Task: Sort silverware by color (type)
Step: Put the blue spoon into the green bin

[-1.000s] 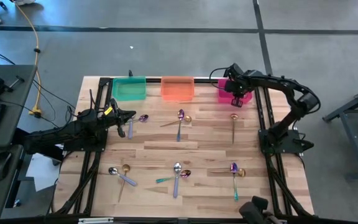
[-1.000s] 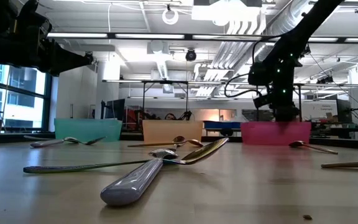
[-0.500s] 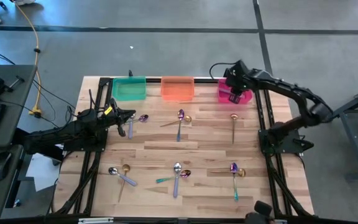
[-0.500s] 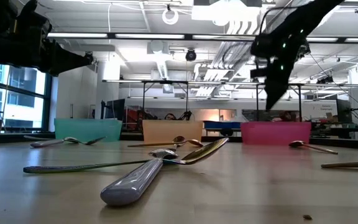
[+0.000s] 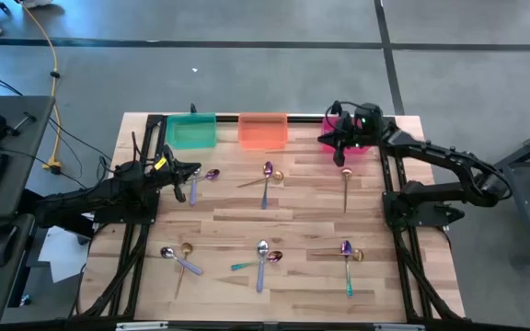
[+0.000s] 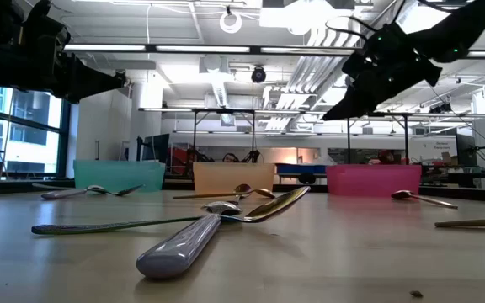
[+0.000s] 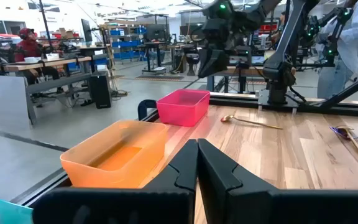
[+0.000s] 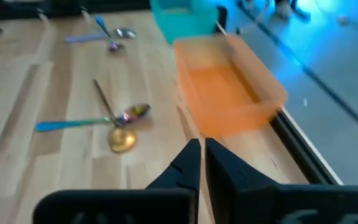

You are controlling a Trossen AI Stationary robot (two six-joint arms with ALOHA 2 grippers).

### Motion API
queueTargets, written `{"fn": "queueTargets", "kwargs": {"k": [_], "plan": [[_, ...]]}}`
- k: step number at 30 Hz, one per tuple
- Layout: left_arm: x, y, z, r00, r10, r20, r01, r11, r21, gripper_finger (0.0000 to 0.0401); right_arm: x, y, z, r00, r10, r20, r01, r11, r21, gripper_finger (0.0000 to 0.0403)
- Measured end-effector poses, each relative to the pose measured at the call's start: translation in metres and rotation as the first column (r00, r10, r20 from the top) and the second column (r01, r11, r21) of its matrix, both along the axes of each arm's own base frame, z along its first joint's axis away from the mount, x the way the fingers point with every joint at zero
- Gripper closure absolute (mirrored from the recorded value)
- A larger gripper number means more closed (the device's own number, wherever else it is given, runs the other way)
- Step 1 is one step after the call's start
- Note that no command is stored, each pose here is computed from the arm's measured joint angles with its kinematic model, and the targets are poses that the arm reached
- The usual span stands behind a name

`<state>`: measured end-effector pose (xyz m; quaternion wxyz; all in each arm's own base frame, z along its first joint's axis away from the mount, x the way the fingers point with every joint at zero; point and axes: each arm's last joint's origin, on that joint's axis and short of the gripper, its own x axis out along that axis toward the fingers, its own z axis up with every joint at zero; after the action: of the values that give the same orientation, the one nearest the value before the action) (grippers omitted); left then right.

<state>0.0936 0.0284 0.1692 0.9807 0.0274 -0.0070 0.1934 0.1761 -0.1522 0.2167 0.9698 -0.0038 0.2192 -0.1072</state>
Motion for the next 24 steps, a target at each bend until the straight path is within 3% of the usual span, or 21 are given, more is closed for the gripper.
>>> {"fn": "queueTargets", "kwargs": {"k": [7, 11, 16, 24], "plan": [[0.0, 0.0, 0.004, 0.999, -0.002, 0.041, 0.001, 1.0, 0.007, 0.04, 0.011, 0.024, -0.004, 0.992, 0.084, 0.098, -0.082, 0.996, -0.024, 0.04], [0.002, -0.003, 0.005, 0.992, -0.117, 0.052, 0.117, 0.993, -0.007, 0.0401, 0.02, 0.037, -0.003, 0.982, 0.155, 0.108, -0.151, 0.988, -0.041, 0.0401], [0.008, -0.005, -0.003, 0.978, -0.21, -0.012, 0.207, 0.973, -0.106, 0.0401, 0.029, 0.051, 0.0, 0.976, 0.187, 0.116, -0.176, 0.98, -0.096, 0.0401], [0.026, -0.01, -0.012, 0.952, -0.284, -0.116, 0.269, 0.955, -0.126, 0.0401, 0.037, 0.066, 0.001, 0.972, 0.206, 0.114, -0.193, 0.974, -0.119, 0.0401]]}}
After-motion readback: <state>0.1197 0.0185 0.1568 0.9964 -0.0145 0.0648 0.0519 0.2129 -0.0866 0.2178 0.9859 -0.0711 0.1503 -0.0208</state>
